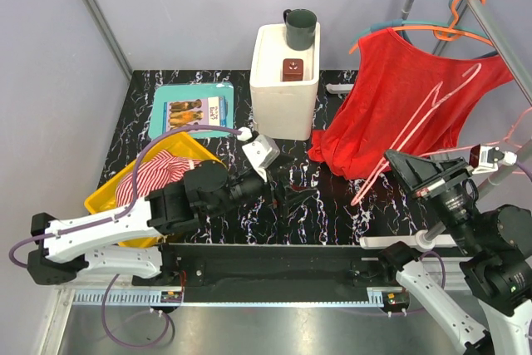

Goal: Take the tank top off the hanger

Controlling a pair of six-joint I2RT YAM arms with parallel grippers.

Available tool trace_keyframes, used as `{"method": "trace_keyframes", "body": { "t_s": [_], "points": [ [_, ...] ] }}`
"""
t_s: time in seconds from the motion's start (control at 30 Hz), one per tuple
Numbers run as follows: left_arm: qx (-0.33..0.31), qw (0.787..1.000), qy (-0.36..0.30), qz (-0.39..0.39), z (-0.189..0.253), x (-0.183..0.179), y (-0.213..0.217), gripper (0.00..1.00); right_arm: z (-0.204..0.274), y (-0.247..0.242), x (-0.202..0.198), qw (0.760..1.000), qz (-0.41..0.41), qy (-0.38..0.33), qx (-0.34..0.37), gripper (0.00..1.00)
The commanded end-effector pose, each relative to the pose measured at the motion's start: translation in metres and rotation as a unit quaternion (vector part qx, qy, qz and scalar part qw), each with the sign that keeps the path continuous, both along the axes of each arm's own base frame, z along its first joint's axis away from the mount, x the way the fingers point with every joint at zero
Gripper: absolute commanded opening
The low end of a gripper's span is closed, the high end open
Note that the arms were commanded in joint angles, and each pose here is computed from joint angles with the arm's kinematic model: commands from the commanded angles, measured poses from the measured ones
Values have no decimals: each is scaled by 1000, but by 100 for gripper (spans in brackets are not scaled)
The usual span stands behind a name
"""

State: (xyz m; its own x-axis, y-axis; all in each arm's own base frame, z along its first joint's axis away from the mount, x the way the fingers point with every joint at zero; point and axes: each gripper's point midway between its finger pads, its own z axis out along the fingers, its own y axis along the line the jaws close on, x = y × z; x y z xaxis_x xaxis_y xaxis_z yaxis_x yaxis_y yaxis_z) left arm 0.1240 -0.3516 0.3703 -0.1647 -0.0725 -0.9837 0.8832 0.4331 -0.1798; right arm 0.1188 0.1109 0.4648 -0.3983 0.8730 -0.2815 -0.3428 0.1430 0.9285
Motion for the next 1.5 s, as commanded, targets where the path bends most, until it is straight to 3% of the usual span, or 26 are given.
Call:
{"method": "trace_keyframes", "body": {
  "t_s": [0.0,0.4,0.77,1.03,1.47],
  "points": [
    [-53,998,-20,36,35,8,17,99,35,-8,20,997,-32,9,75,0],
    [-77,994,-17,81,35,10,64,99,67,-28,65,985,-133,37,108,0],
    [-48,996,-8,72,20,9,54,99,76,-33,108,968,-195,85,135,0],
    [-44,997,5,68,15,8,50,99,84,-67,109,943,-278,97,157,0],
    [-62,994,55,78,15,7,54,99,76,-78,116,921,-311,134,190,0]
  ]
}}
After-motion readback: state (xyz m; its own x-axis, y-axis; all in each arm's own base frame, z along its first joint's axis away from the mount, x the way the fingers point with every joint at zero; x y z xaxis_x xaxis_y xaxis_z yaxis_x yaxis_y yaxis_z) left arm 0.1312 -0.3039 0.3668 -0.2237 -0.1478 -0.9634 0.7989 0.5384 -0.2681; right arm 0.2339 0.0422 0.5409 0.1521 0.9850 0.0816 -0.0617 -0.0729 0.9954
